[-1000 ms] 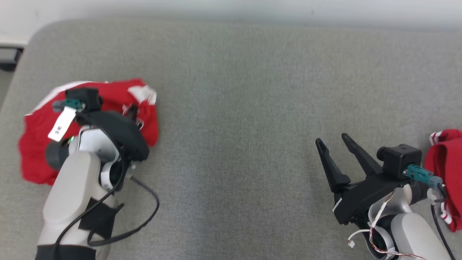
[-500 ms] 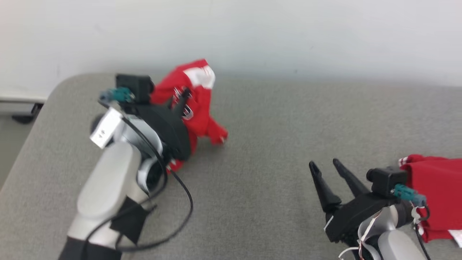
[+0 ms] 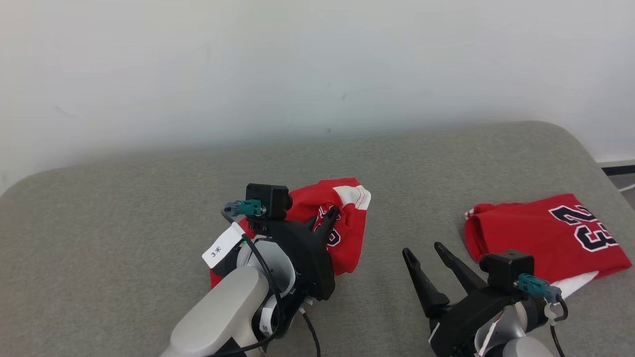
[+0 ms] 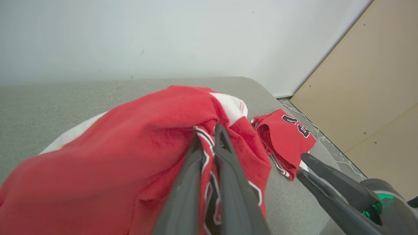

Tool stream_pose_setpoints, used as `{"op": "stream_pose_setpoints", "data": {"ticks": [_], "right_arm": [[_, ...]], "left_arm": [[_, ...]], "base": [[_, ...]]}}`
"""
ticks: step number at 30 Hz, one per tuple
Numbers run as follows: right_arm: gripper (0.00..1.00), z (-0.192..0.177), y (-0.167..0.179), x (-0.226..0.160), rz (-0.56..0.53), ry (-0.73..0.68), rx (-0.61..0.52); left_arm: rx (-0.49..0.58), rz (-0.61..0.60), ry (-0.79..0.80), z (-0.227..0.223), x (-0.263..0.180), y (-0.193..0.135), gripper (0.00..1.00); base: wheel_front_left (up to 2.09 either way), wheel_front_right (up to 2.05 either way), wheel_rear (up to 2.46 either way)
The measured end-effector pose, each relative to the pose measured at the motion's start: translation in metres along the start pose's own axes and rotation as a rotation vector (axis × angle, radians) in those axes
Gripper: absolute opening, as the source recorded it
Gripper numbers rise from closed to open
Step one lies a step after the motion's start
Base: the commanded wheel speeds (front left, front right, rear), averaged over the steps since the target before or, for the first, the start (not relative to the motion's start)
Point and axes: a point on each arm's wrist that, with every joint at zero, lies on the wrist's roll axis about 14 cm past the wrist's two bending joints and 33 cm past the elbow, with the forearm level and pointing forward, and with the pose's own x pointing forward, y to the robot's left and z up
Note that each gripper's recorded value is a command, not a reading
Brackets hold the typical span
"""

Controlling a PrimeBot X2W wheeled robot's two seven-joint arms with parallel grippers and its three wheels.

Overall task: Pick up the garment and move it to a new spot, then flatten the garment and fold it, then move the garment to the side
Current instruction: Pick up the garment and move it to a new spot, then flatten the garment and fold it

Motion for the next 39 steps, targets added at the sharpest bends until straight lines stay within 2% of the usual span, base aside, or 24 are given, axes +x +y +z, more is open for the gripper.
{"op": "stream_pose_setpoints", "data": {"ticks": [1, 7, 10, 14, 19, 24, 31, 39], "right_arm": [[1.0, 0.001, -0.002, -0.003, -0.008, -0.001, 0.0], [1.0, 0.011, -0.024, -0.02, -0.082, -0.039, 0.009], [1.0, 0.016, -0.044, -0.028, -0.141, -0.057, 0.01], [1.0, 0.016, -0.066, -0.033, -0.208, -0.053, 0.006], [1.0, 0.014, -0.071, -0.03, -0.225, -0.057, 0.021], [1.0, 0.005, -0.066, -0.029, -0.214, -0.041, 0.045], [1.0, 0.002, -0.051, -0.029, -0.176, -0.045, 0.051], [1.0, 0.007, -0.029, -0.031, -0.118, -0.069, 0.048]], "left_arm": [[0.002, -0.012, 0.013, -0.004, 0.003, -0.005, 1.0], [-0.076, -0.132, 0.044, -0.015, 0.018, -0.044, 1.0], [-0.07, -0.205, 0.068, -0.017, 0.025, -0.067, 1.0], [-0.067, -0.232, 0.073, -0.012, 0.034, -0.072, 1.0], [-0.058, -0.157, 0.075, -0.013, 0.037, -0.046, 1.0], [-0.002, -0.016, 0.055, -0.005, 0.031, 0.001, 1.0], [0.054, 0.185, 0.085, -0.008, -0.004, 0.075, 1.0], [0.033, 0.338, 0.166, -0.036, -0.042, 0.124, 1.0]], "base": [[0.0, 0.0, 0.0], [0.0, 0.0, 0.0], [0.0, 0.0, 0.0], [0.0, 0.0, 0.0], [0.0, 0.0, 0.0], [0.0, 0.0, 0.0], [0.0, 0.0, 0.0], [0.0, 0.0, 0.0]]}}
